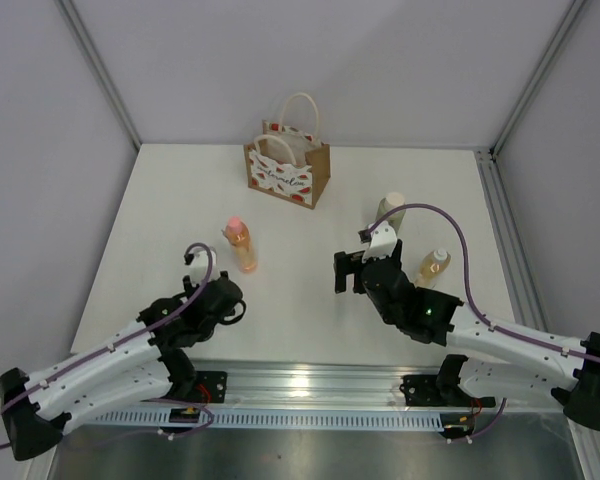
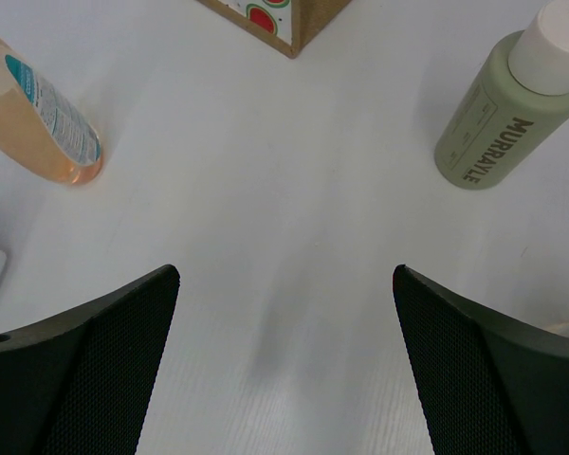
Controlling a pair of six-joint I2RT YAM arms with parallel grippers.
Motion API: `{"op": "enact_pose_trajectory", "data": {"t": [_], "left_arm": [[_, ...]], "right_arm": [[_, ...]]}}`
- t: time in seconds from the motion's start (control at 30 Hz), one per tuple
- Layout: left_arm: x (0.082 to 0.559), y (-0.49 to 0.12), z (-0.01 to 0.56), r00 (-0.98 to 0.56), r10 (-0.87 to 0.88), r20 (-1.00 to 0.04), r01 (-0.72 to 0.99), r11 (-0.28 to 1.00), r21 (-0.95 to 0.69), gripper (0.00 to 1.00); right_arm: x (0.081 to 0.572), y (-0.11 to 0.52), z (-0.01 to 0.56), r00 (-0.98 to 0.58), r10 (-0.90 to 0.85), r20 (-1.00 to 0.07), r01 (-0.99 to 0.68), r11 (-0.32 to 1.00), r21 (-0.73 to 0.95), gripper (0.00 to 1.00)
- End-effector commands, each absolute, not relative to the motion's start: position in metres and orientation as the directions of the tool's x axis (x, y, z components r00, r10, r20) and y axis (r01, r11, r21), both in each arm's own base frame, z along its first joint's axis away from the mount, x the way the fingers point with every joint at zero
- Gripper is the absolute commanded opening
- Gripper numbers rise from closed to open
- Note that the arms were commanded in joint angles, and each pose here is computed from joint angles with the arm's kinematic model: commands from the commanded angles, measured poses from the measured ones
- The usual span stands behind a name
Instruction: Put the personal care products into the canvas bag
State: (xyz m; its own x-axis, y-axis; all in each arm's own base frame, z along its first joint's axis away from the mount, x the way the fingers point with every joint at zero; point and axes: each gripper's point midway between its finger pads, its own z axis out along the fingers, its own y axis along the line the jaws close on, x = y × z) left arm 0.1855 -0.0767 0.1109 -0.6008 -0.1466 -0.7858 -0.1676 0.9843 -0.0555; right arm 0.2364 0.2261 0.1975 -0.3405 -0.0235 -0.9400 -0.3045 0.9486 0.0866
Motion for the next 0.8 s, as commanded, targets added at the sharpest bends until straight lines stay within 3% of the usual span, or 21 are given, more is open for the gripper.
{"op": "enact_pose_trajectory", "data": {"t": [0.0, 0.23, 0.4, 0.53, 0.77], "left_arm": [[0.189, -0.108, 0.141, -0.531, -0.168, -0.830, -0.088, 0.986, -0.143, 0.00], [0.167, -0.164, 0.153, -0.562, -0.018, -0.827, 0.113, 0.989, -0.099, 0.00], [0.170, -0.211, 0.192, -0.506, 0.059, -0.860, 0.246, 0.966, -0.078, 0.00], [0.186, -0.251, 0.242, -0.379, 0.038, -0.925, 0.376, 0.919, -0.116, 0.00], [0.257, -0.265, 0.343, -0.274, -0.057, -0.960, 0.417, 0.893, -0.171, 0.00]], "right_arm": [[0.241, 0.226, 0.218, -0.305, 0.037, -0.952, -0.275, 0.953, 0.125, 0.98], [0.241, 0.223, 0.220, -0.302, 0.045, -0.952, -0.262, 0.956, 0.128, 0.98], [0.239, 0.210, 0.235, -0.274, 0.106, -0.956, -0.225, 0.959, 0.171, 0.98], [0.235, 0.196, 0.245, -0.242, 0.169, -0.955, -0.209, 0.953, 0.222, 0.98], [0.229, 0.176, 0.262, -0.188, 0.272, -0.944, -0.191, 0.933, 0.306, 0.98]]}}
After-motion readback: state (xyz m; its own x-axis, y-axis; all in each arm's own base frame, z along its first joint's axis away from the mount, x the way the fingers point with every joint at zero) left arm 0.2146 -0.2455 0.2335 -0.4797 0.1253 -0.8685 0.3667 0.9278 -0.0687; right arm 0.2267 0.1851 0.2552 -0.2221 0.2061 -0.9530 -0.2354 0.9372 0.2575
